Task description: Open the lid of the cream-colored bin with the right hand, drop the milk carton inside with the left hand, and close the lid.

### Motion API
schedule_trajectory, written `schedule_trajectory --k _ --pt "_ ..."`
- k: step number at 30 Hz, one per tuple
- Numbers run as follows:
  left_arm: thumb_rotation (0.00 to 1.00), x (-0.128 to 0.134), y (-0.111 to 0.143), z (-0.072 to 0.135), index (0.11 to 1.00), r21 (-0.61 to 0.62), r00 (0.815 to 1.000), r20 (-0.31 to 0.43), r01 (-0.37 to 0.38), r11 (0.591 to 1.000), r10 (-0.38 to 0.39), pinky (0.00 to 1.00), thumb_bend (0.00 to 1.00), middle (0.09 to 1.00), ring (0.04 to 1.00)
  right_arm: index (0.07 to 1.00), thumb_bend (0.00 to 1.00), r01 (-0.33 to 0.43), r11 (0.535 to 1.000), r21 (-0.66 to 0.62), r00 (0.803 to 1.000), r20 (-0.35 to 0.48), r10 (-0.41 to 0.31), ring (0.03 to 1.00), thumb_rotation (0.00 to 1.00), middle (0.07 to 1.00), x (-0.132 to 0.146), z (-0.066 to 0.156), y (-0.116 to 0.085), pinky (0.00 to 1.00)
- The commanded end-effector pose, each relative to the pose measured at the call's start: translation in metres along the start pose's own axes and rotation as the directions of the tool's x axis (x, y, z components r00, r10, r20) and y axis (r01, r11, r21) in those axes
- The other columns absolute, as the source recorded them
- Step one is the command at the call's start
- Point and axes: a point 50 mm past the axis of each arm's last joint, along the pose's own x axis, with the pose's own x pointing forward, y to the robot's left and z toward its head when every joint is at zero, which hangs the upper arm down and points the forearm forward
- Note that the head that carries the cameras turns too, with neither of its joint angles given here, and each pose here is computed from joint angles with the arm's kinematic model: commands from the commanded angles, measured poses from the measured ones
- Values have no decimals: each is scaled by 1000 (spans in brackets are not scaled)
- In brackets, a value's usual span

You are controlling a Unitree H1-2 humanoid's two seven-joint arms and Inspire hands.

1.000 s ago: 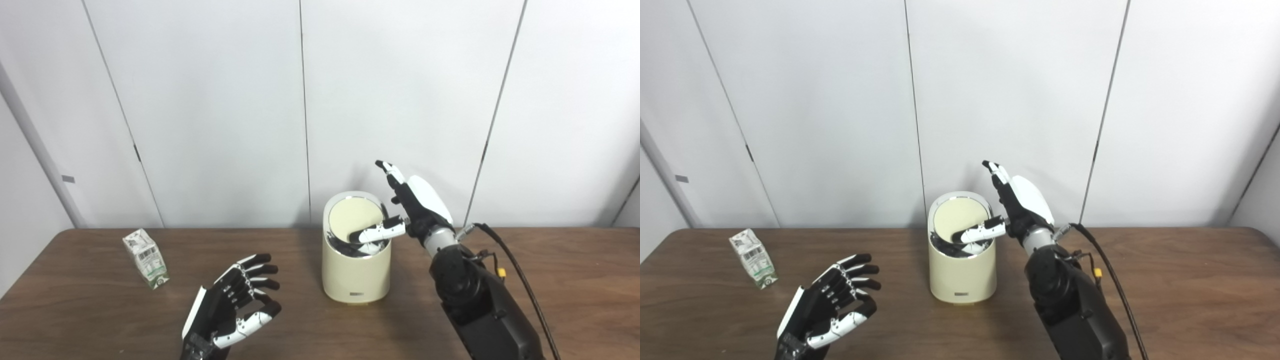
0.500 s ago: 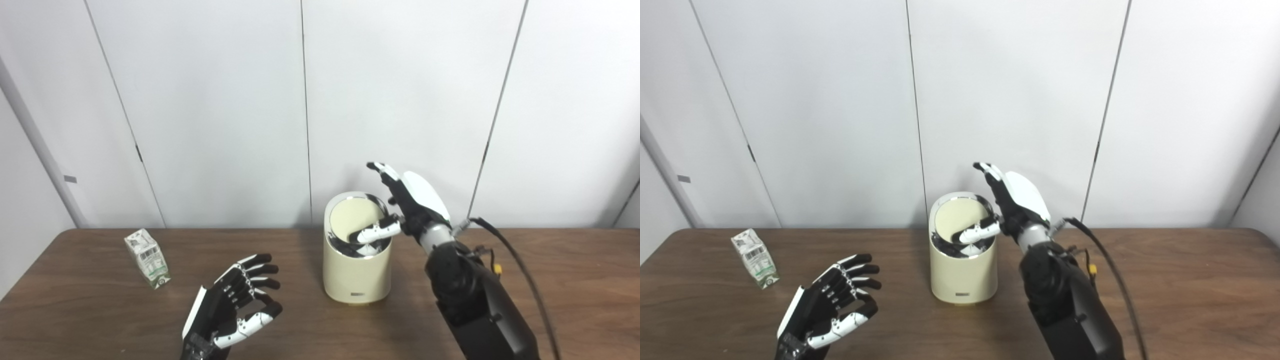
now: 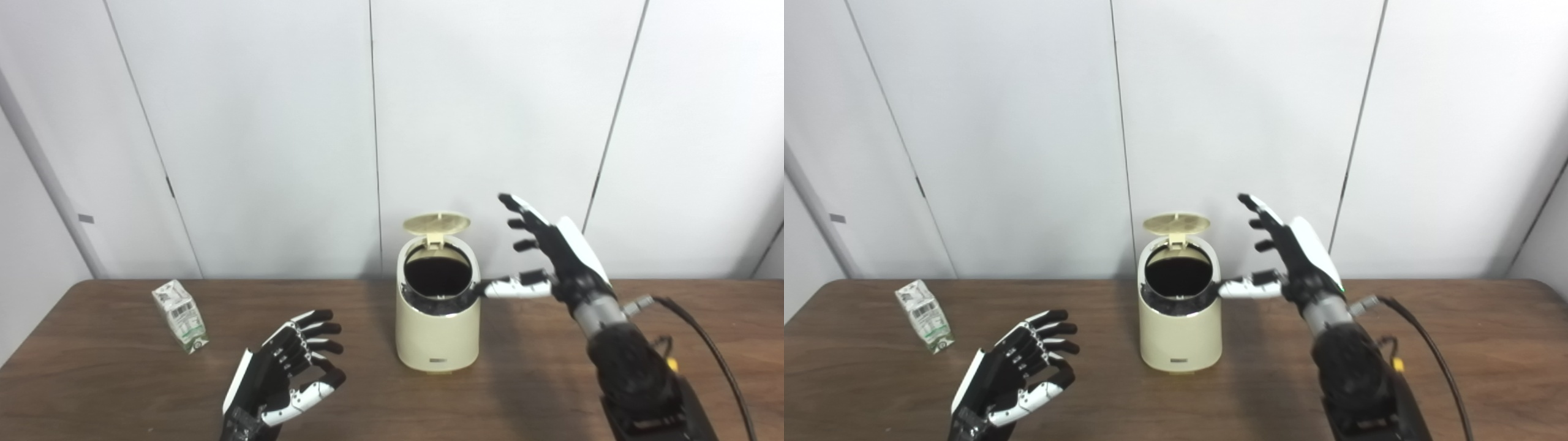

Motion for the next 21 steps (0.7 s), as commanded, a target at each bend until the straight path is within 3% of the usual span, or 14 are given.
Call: schedule_trajectory --k 1,3,10,21 --pt "117 10 0 15 781 28 997 71 16 999 -18 483 669 718 629 887 759 77 997 14 992 103 -78 873 178 945 -7 14 -12 702" --pt "126 10 0 15 783 33 997 74 15 999 -17 483 668 719 629 881 746 81 996 36 992 91 -84 845 188 986 -21 5 -11 655" --pt "140 10 1 16 782 31 997 79 19 999 -21 483 676 720 631 891 762 83 987 141 994 61 -92 849 205 894 -56 -27 2 733" --pt "123 8 3 18 779 37 997 76 20 999 -23 479 678 714 625 895 806 85 962 260 989 99 -114 851 239 898 -89 -62 13 776"
